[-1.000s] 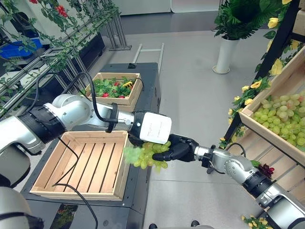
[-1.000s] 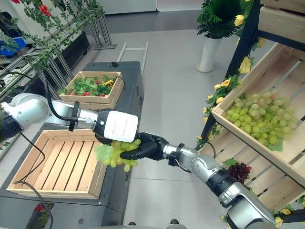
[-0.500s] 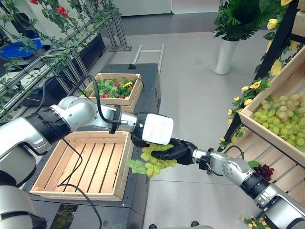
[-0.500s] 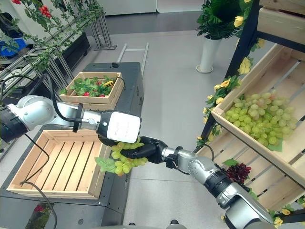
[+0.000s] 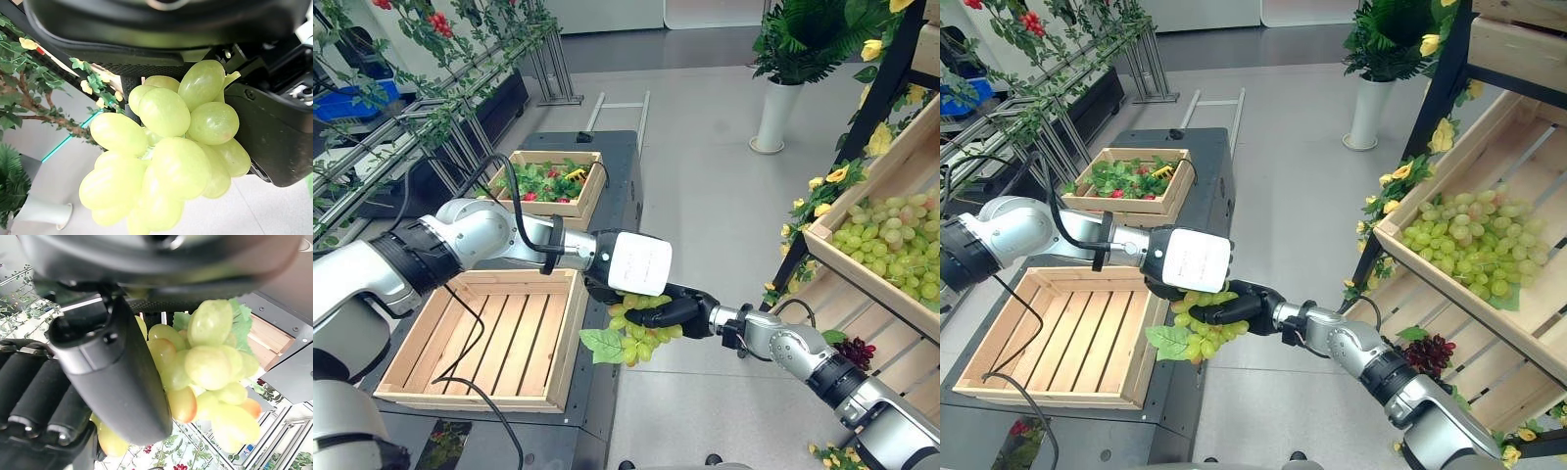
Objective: Pick up the fruits from the basket on one side to the basket on the other side
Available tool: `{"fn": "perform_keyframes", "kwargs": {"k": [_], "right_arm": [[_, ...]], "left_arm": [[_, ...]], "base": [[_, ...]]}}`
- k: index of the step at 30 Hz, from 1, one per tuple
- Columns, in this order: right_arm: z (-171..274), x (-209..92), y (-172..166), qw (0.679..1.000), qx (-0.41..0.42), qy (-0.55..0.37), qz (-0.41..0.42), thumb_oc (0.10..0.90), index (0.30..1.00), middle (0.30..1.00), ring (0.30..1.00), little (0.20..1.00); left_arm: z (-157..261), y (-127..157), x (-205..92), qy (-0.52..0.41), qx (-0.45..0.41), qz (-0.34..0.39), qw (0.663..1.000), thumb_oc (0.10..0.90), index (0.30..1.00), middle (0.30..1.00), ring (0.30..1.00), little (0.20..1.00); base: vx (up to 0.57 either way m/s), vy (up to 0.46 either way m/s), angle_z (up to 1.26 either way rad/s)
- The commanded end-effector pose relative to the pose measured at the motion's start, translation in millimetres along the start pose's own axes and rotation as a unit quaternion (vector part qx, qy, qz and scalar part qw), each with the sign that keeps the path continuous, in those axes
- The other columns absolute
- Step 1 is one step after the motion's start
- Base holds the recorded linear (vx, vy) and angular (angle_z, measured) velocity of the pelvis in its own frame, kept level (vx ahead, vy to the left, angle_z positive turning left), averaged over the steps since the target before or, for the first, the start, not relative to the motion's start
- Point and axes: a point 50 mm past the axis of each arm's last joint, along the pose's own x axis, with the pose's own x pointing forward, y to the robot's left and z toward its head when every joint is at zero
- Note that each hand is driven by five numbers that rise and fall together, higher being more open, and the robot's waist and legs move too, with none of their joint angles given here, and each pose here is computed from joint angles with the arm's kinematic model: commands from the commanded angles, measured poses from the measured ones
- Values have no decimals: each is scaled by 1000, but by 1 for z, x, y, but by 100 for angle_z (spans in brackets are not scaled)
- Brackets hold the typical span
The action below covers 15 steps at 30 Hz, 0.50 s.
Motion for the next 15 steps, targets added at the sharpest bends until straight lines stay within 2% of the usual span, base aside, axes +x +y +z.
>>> {"fn": "perform_keyframes", "kwargs": {"k": [1, 9, 15], "right_arm": [[67, 26, 52, 977, 0, -142, 159, 400, 300, 300, 300, 300], [65, 17, 31, 985, -26, -135, 106, 400, 300, 300, 300, 300], [52, -6, -1, 990, -20, -132, 34, 400, 300, 300, 300, 300]], "left_arm": [[-70, 16, -26, 207, 37, 19, 977, 800, 900, 900, 900, 900], [-74, 9, -42, 237, 33, 9, 971, 800, 900, 900, 900, 900], [-73, 4, -66, 284, -3, 2, 959, 800, 900, 900, 900, 900]], "base": [[0, 0, 0], [0, 0, 0], [0, 0, 0]]}}
